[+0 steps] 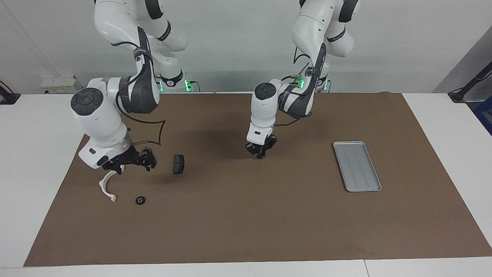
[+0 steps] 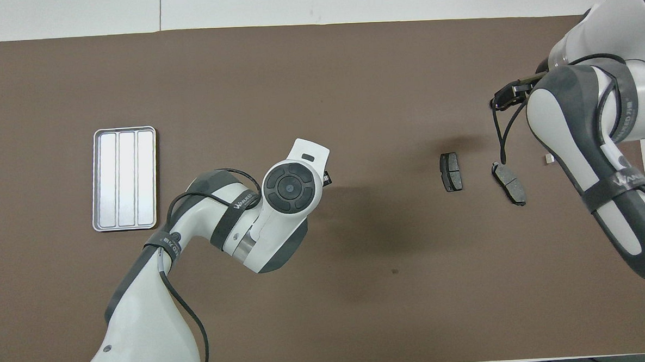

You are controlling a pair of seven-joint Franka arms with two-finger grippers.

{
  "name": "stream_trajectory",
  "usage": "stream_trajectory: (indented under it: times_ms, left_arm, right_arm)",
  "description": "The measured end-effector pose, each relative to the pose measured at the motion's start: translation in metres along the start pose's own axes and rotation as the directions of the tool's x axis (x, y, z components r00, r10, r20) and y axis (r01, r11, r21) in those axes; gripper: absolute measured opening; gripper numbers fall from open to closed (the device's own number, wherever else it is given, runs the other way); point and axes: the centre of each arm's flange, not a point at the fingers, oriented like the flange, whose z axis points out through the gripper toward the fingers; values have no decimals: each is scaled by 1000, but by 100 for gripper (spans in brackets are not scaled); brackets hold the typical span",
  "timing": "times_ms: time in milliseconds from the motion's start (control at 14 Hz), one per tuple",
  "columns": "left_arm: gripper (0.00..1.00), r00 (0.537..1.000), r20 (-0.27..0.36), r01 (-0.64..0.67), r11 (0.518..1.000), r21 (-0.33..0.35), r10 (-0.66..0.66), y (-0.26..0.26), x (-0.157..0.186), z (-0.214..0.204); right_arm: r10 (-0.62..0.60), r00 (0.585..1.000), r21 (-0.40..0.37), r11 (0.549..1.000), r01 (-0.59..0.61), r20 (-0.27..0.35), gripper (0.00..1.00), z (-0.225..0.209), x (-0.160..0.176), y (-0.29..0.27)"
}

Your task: Place bearing gear from tray to pile

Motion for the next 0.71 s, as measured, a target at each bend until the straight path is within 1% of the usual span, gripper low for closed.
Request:
stream_trajectory:
  times_ms: [142,499,712]
  left_arm:
    - [23,1000,0,0,1000,-1,0,0,0,0]
    - [23,1000,-2,-1,1000,-6,1,-2,-2,5]
    - [24,1000,-5,-1,1000,-10,1,-2,-3,6]
  right_arm:
    - [13,1000,4,1000,-14,8,100,-3,-2,-7]
    - [135,990,21,991,-135,34,100,-4,-2,-46]
    - [151,988,23,988,-152,36,100,-4,-3,-50]
